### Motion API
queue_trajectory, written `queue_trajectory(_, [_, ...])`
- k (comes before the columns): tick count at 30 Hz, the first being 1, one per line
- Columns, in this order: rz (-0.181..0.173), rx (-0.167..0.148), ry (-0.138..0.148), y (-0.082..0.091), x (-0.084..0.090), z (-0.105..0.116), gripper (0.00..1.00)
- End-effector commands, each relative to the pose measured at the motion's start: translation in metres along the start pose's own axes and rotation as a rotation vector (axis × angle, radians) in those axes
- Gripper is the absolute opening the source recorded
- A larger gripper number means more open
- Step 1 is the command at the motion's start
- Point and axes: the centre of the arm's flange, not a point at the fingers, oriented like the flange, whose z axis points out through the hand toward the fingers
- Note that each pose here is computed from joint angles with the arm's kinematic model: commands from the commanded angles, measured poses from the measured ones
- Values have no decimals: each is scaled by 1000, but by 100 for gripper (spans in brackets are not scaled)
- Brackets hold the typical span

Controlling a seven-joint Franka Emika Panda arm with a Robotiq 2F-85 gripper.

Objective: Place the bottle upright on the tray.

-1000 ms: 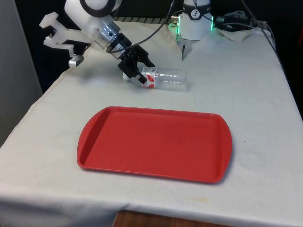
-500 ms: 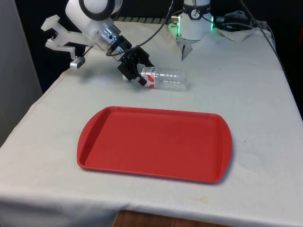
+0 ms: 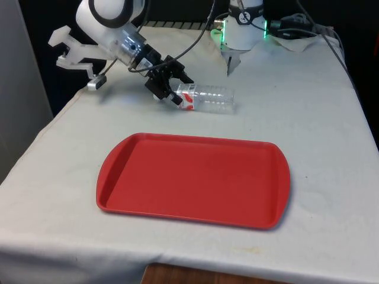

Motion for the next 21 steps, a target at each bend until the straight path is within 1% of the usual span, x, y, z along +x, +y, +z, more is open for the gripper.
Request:
queue_trajectory(1, [1, 3, -7, -1, 0, 0, 100])
queue_trajectory(2, [0, 0, -1, 0, 0, 0, 100])
queue_trajectory(3, [2, 3, -8, 0, 1, 0, 100])
queue_trajectory(4, [2, 2, -9, 0, 1, 0, 100])
queue_trajectory(11, [8, 4, -12, 0, 2, 2, 100])
queue_trajectory(12, [6, 1, -7, 1, 1, 1, 100])
queue_trajectory(13, [9, 6, -12, 0, 3, 3, 100])
queue_trajectory(21, [16, 11, -20, 1, 5, 6, 100])
